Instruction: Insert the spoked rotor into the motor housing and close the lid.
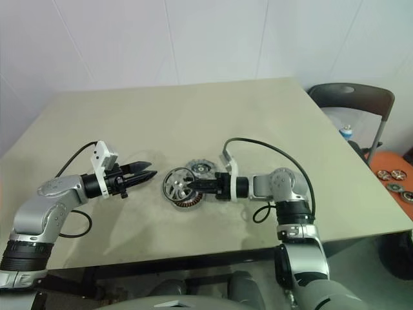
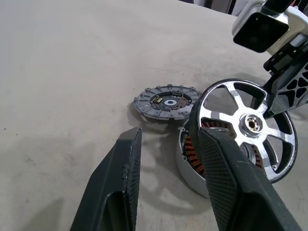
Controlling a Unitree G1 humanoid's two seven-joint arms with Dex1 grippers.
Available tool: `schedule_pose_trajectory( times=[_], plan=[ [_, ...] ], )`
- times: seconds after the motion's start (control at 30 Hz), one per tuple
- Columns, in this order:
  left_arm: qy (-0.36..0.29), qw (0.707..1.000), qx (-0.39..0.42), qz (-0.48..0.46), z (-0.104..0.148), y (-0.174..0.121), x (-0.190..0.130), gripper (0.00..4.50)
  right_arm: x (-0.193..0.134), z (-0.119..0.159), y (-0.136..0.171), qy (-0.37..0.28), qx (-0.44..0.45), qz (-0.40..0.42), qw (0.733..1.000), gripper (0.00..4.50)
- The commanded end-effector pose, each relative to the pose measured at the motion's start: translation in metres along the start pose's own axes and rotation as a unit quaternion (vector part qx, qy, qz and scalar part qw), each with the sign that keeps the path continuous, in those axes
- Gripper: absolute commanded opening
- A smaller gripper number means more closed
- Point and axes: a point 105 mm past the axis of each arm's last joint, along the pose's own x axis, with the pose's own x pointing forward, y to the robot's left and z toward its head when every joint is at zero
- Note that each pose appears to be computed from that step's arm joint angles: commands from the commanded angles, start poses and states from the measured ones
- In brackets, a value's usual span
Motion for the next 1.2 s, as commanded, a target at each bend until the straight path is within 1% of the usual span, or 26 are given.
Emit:
schedule_pose_trajectory(
  times=[0.03,0.53,0.67,0.73,0.77,0.83,1.07,1.2],
  plan=[
    [-0.017,1.0,0.024,0.002,0.013,0.002,-0.002,1.99,0.003,0.001,0.01,0.0,-0.018,0.017,1.0,0.85],
    [-0.017,1.0,0.024,0.005,0.013,0.002,-0.002,1.99,0.003,-0.004,0.001,0.008,-0.02,-0.002,1.0,0.85],
    [-0.017,1.0,0.023,0.005,0.012,0.002,-0.002,1.99,0.003,-0.002,-0.008,-0.002,-0.043,-0.026,0.999,0.85],
    [-0.017,1.0,0.023,0.005,0.013,0.001,-0.002,1.99,0.002,-0.003,-0.008,-0.003,-0.04,-0.023,0.999,1.29],
    [-0.017,1.0,0.023,0.004,0.013,0.001,-0.002,1.99,0.001,-0.003,-0.008,-0.003,-0.032,-0.021,0.999,1.43],
    [-0.017,1.0,0.023,0.004,0.012,0.001,-0.002,1.99,0.001,-0.002,-0.007,-0.005,-0.012,-0.016,1.0,2.05],
    [-0.018,1.0,0.024,0.004,0.013,0.003,-0.002,1.99,-0.002,0.001,-0.003,-0.011,-0.022,-0.017,1.0,2.05],
    [-0.019,0.999,0.026,0.004,0.014,0.004,-0.001,1.99,-0.007,0.009,-0.005,-0.028,-0.029,-0.026,0.999,2.05]
  ],
)
